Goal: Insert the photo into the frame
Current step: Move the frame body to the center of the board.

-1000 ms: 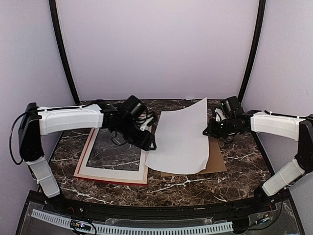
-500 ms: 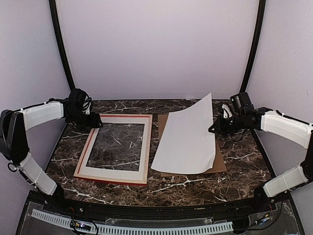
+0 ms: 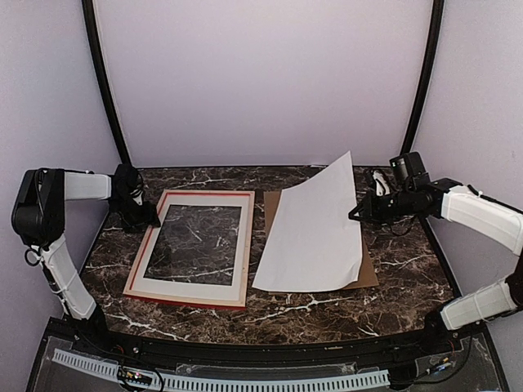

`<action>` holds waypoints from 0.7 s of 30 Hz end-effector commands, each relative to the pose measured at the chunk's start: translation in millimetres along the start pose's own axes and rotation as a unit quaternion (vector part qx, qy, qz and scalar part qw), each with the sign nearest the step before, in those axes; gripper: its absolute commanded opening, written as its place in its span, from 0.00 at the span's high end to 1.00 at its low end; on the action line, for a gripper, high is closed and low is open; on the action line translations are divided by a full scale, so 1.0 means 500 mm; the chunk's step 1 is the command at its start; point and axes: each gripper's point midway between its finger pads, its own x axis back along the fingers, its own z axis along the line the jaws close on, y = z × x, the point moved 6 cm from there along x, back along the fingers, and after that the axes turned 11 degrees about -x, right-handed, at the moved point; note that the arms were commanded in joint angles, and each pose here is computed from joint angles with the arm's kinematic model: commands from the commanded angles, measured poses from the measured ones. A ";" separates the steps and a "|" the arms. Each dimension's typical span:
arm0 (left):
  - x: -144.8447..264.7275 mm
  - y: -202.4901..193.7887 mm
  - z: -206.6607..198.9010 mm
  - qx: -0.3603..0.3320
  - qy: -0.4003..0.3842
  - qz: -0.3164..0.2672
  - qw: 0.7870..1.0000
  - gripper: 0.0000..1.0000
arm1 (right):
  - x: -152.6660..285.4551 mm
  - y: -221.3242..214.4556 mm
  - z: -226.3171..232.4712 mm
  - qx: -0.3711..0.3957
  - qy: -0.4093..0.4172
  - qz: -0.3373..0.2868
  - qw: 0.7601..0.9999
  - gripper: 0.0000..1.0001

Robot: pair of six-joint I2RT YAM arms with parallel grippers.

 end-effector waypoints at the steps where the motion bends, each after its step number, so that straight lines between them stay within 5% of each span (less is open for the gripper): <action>1: -0.007 0.009 -0.012 0.001 -0.028 -0.004 1.000 0.29 | 0.024 0.017 0.016 0.018 0.015 -0.018 1.000 1.00; 21: -0.015 -0.086 -0.158 -0.061 -0.101 0.010 0.993 0.37 | 0.153 0.113 0.083 0.037 0.002 -0.081 0.996 1.00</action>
